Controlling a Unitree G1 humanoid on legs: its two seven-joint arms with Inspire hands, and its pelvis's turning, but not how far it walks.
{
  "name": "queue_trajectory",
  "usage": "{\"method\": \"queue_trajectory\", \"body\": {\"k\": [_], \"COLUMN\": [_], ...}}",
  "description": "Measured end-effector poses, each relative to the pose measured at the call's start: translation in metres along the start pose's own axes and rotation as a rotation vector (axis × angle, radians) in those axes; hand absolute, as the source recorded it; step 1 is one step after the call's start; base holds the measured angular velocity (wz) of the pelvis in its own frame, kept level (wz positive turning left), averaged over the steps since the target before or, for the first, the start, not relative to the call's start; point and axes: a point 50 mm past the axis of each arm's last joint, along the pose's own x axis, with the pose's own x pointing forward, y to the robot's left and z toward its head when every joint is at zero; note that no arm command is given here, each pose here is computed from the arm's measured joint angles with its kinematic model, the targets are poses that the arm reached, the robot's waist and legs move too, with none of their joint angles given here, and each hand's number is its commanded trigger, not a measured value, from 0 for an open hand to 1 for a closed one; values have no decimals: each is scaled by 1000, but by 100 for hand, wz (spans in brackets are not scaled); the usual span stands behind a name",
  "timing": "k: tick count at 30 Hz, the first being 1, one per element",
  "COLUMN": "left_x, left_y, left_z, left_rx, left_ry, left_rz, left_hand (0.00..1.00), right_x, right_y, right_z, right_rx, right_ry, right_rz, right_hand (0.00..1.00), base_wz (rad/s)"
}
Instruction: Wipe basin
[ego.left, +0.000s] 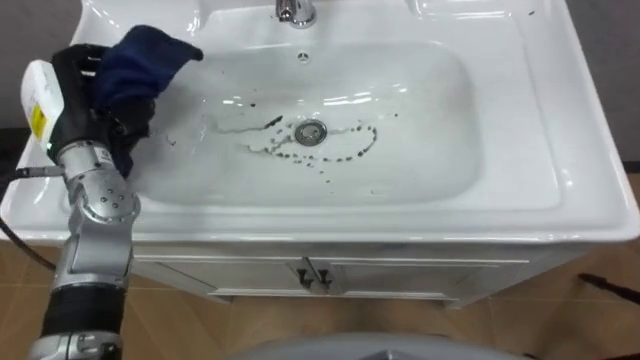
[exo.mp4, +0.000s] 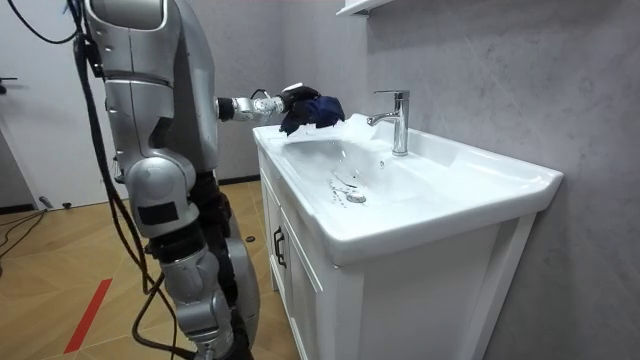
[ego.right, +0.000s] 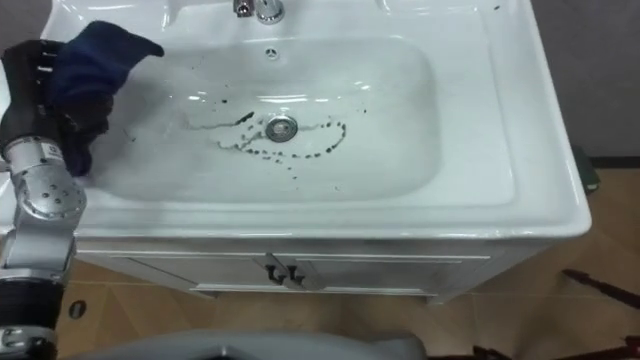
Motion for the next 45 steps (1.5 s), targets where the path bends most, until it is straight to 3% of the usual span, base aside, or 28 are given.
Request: {"method": "queue_trajectory", "body": {"k": [5,18,33,45], "left_x": [0,-3,-11,-22], "left_y": [6,4,-12,-47], "left_z": [12,12,10,-15], "left_rx": [3,60,172,304], "left_ry": [-60,-88,-121,-53], "left_rz": [44,39,-89,-331], "left_hand": [100,100,100,100], "right_x": [-1,-1,-1,-3], "right_y": [-4,-5,-3,-11], "right_z": [-4,-11,-15,-16], "right_rx": [-7,-13,-15,-46], "right_ry": [14,51,60,69], "right_rz": [-13,-16,1,-1], "right_hand": [0,0,0,0], "base_wz": [0,-1,1,-4]}}
